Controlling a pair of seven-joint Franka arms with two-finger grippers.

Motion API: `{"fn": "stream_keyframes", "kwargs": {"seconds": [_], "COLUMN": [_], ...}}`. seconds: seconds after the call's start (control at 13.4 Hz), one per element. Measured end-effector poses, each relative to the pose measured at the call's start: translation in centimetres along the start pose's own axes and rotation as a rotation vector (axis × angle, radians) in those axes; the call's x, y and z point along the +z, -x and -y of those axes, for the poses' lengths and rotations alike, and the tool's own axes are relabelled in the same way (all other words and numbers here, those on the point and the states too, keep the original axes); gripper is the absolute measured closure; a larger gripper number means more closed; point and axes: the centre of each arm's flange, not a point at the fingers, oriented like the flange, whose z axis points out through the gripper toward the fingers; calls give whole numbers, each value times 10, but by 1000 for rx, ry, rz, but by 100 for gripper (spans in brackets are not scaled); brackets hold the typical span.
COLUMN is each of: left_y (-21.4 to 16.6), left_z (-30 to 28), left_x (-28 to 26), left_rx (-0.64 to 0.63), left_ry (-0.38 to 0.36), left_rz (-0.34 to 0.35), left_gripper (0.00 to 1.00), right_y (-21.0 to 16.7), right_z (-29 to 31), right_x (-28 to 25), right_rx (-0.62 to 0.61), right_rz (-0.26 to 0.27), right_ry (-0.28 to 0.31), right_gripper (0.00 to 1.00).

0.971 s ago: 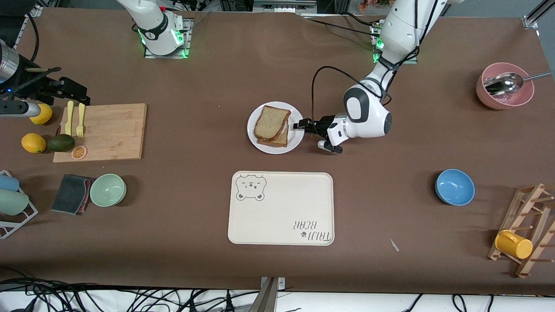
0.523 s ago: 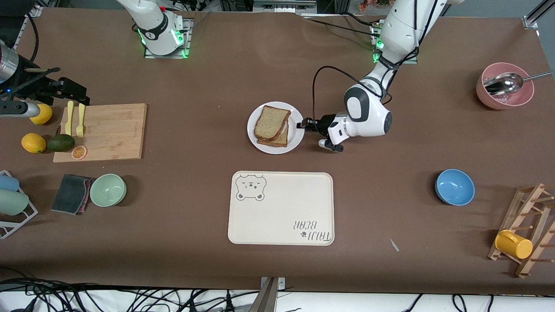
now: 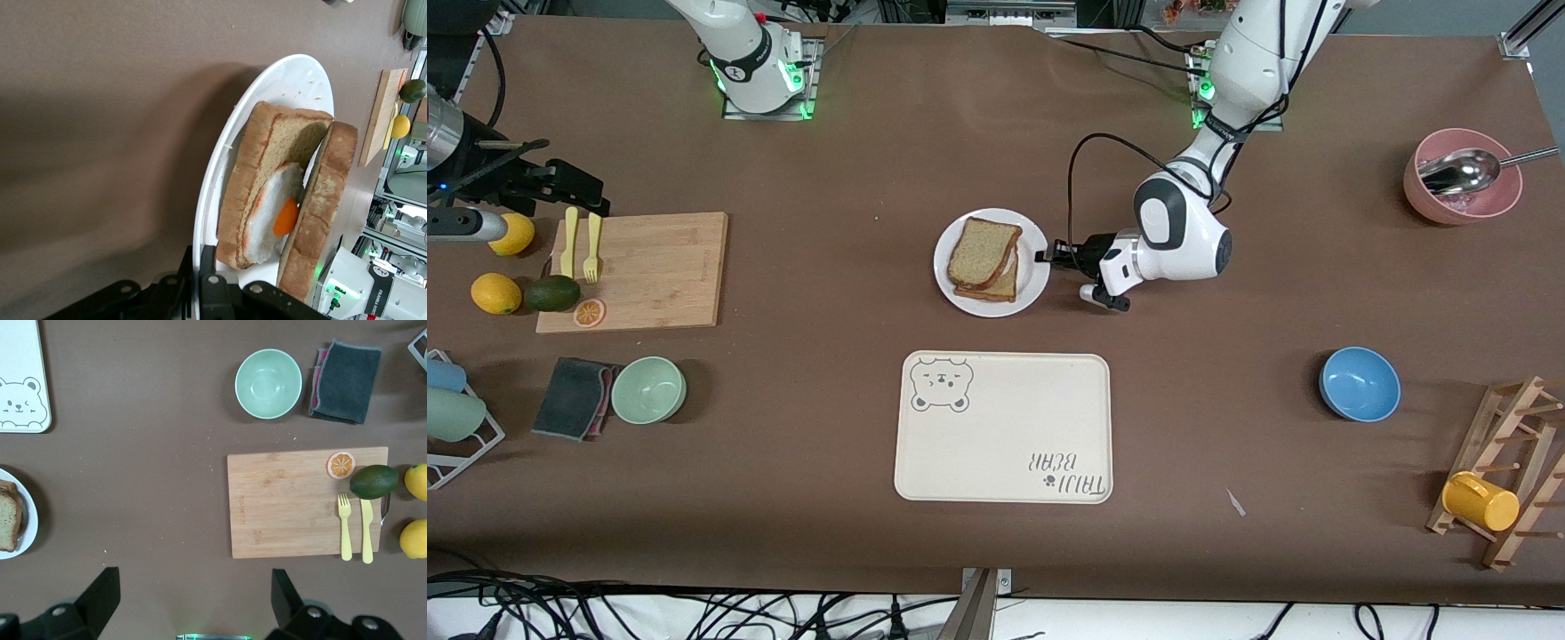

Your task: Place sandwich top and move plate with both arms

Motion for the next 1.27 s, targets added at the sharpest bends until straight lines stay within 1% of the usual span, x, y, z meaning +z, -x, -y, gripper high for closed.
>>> {"fn": "stream_keyframes", "kwargs": {"seconds": [0.67,0.9,1.27], "left_y": [1,-2,-14], "left_z": [0,-1,9], "left_x": [1,-1,-23], "left_rx": [-16,19,23], "left_ry": [21,25,60], "left_rz": [-7,-10,-32], "left_gripper": [96,96,96], "right_y": [0,0,0], "right_z": [-5,-5,-4], "right_x": [0,0,0], "right_rx": [8,8,7], "right_rz": [0,0,0], "right_ry": [-1,-1,-1], "right_gripper": [0,0,0]}}
